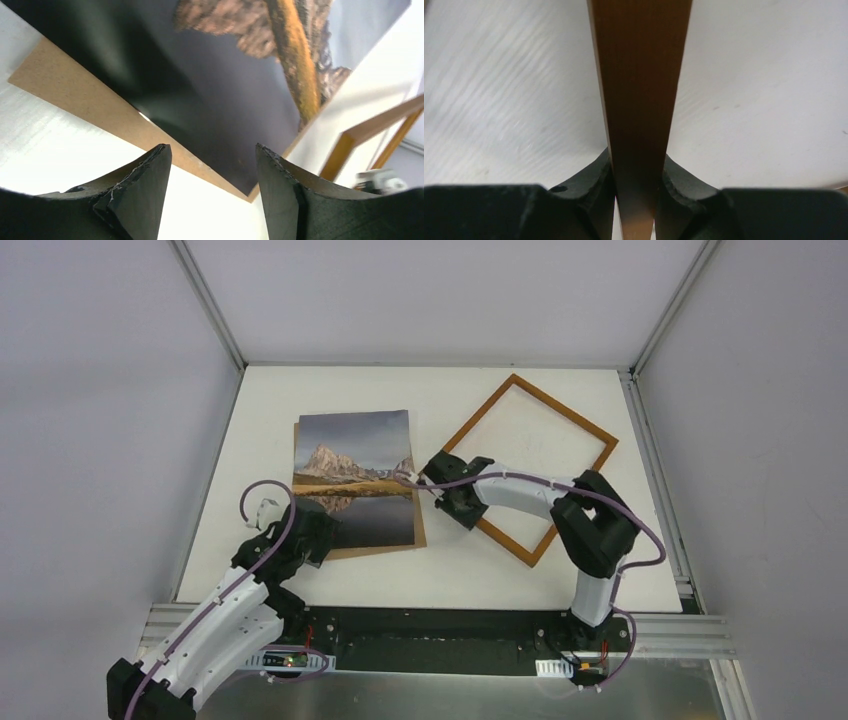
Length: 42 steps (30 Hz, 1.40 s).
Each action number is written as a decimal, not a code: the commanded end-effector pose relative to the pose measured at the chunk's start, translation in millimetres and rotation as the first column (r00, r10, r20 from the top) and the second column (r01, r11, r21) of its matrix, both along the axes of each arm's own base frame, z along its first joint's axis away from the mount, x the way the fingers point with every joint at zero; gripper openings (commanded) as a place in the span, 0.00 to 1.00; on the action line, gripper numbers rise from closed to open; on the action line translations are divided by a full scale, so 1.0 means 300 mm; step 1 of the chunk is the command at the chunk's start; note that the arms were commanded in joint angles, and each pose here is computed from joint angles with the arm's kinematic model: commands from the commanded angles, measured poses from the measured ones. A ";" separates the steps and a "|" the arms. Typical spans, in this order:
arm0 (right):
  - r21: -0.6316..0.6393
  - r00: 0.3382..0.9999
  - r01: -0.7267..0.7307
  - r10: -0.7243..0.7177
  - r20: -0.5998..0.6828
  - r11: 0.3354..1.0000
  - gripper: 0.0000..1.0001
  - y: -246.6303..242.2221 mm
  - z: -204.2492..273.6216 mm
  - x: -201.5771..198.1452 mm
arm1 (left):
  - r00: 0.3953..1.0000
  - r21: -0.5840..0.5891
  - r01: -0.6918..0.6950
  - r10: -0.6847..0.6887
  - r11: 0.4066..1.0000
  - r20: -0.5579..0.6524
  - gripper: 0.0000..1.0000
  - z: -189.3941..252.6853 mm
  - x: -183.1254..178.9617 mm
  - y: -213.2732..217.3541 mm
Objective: Take the photo out of the frame
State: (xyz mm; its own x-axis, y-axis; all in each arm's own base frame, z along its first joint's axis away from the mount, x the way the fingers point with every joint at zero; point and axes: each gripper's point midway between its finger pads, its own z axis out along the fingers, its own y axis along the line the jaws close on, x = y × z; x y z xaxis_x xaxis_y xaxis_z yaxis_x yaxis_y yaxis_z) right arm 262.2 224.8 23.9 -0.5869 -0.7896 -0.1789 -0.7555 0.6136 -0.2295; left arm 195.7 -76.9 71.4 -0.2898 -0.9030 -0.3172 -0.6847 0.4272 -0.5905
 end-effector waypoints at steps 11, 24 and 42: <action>-0.164 0.915 -0.399 0.402 -0.017 0.902 0.03 -0.159 -0.004 -0.232 | 0.919 0.122 0.379 -0.388 0.918 0.070 0.65 0.263 0.007 -0.096; -0.231 0.843 -0.526 0.537 -0.018 0.818 0.13 -0.281 -0.065 -0.320 | 0.879 0.233 0.427 -0.462 0.874 0.117 0.65 0.384 -0.016 -0.057; -0.252 0.857 -0.505 0.514 -0.033 0.826 0.14 -0.201 -0.044 -0.146 | 0.850 0.233 0.463 -0.503 0.855 0.159 0.64 0.476 -0.086 -0.045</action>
